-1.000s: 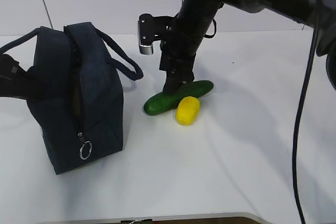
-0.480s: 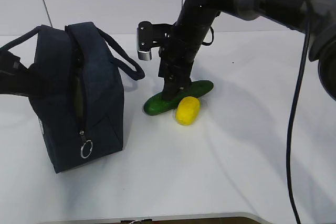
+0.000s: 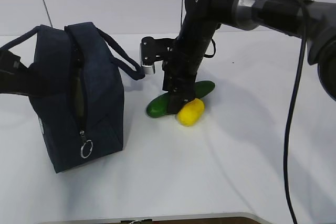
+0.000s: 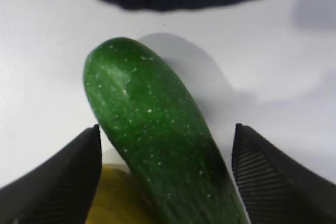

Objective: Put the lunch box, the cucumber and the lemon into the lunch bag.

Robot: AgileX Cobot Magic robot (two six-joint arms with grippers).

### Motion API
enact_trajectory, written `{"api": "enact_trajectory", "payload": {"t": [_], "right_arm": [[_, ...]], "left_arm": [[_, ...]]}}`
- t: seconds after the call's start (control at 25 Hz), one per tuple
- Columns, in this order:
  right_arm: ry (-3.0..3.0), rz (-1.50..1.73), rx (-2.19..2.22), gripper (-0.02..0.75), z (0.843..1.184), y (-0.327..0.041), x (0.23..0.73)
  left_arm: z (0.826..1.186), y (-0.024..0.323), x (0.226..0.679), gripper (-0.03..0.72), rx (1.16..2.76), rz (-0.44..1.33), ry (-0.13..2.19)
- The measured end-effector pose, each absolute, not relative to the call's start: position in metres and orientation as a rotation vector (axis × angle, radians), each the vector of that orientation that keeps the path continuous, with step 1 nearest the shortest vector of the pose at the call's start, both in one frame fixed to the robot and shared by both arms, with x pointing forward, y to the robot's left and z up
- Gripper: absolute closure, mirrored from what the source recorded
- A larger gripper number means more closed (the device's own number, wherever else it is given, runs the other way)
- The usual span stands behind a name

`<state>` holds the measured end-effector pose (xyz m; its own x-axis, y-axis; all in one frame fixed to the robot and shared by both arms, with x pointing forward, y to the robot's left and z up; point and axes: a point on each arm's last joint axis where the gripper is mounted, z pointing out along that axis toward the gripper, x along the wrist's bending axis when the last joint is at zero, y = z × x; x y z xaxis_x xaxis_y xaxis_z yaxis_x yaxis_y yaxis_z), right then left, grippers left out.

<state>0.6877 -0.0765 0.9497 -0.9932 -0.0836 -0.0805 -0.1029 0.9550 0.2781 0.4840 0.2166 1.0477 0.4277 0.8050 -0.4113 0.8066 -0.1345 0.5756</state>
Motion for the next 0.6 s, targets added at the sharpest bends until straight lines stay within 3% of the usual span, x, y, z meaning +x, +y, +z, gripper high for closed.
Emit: {"api": "enact_trajectory", "payload": {"t": [0.4, 0.6], "right_arm": [[3.034, 0.442, -0.151, 0.157, 0.9498, -0.0762, 0.688], [3.034, 0.442, -0.151, 0.283, 0.9498, -0.0762, 0.688]], "left_arm": [[1.0477, 0.2166, 0.484, 0.697, 1.921, -0.003, 1.364], [1.0477, 0.2166, 0.484, 0.697, 1.921, -0.003, 1.364]]}}
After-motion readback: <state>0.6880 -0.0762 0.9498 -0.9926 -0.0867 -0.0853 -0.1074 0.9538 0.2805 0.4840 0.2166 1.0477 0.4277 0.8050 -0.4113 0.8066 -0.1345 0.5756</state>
